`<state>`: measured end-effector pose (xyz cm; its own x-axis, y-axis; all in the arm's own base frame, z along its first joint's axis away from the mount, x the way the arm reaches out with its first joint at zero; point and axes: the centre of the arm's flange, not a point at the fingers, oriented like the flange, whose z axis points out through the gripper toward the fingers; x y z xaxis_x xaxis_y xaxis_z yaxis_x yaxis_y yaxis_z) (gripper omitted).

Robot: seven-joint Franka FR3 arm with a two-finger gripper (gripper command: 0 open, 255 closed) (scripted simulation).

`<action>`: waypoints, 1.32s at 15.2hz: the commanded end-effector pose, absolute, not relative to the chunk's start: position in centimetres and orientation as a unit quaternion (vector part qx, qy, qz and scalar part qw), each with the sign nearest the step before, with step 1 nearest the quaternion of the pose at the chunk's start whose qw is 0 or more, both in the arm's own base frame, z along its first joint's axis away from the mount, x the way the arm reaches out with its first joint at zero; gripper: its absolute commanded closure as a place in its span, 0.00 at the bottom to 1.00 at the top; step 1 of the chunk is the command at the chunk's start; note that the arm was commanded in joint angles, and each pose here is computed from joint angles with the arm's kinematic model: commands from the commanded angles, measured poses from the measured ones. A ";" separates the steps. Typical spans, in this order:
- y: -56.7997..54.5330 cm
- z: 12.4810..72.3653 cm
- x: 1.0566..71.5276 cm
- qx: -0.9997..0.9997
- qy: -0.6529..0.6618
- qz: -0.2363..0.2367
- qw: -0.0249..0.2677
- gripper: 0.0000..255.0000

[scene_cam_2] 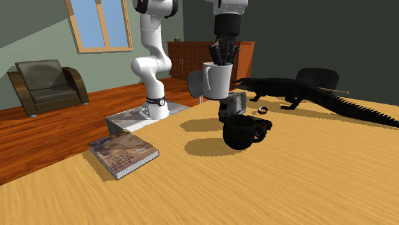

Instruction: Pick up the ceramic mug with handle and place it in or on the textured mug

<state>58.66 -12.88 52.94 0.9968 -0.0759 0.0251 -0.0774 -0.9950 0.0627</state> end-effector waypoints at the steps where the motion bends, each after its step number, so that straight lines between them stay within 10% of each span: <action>1: -11.8 53.3 60.8 0.999 -0.039 0.012 0.032 1.00; 20: -8.5 46.7 66.8 0.999 -0.039 0.012 0.032 1.00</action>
